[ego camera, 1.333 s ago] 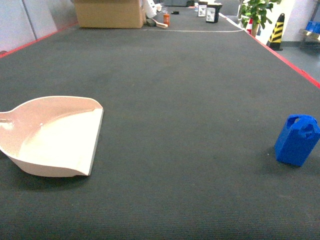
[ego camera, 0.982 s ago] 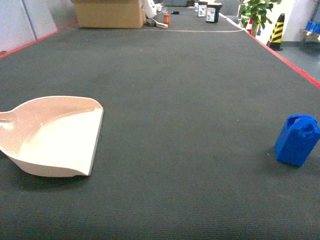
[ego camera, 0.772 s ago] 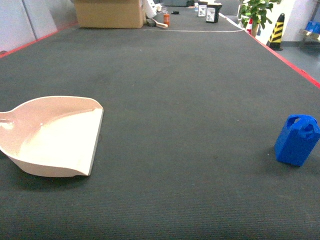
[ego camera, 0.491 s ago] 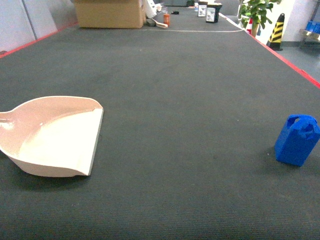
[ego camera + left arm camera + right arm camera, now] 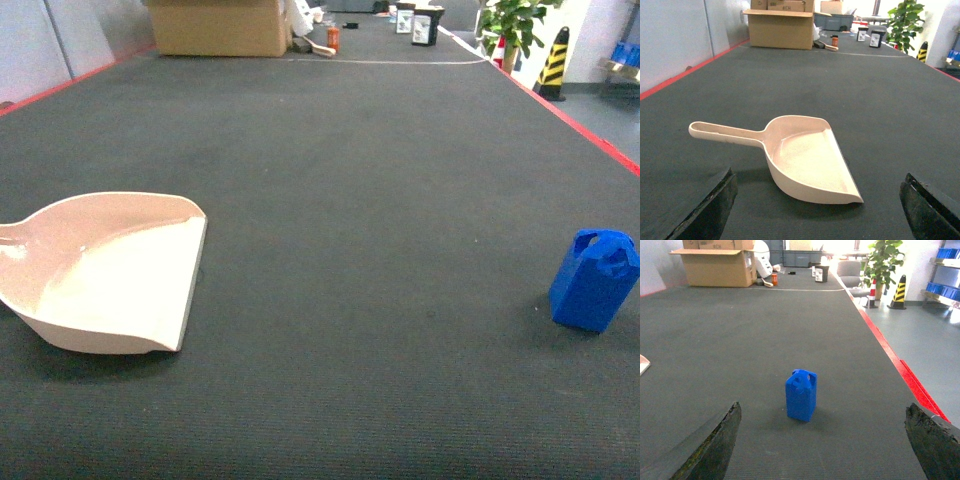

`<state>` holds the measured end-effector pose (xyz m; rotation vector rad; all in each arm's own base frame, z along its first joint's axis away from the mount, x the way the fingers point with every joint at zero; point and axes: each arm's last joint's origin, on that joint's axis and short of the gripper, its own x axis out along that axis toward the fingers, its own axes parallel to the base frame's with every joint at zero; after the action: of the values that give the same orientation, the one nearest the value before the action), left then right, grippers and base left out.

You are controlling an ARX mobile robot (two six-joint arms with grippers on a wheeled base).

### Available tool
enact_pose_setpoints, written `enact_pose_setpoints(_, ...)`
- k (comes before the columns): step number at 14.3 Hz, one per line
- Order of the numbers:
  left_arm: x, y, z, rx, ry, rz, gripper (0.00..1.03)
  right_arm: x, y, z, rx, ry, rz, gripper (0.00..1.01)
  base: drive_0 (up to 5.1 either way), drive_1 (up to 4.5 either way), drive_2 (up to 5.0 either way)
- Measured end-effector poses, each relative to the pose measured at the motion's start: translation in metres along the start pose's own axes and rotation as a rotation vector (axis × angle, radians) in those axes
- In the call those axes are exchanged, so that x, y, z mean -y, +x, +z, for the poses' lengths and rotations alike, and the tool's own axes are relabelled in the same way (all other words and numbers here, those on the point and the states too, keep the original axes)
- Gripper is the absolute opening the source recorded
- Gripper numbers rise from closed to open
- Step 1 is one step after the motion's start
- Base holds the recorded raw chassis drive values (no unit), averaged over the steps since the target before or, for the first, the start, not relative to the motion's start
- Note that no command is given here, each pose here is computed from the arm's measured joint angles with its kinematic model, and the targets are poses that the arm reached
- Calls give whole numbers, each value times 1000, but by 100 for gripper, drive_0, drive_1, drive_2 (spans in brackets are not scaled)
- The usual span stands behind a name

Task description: Place part in tray to right shelf

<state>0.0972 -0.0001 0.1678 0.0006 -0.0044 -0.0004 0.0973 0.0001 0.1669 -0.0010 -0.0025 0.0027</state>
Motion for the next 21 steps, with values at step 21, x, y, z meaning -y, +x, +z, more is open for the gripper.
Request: enact_pose_setpoints(21,0,0,0,0,0,0,98,0,0,0,0,0,0,98,0,0,0)
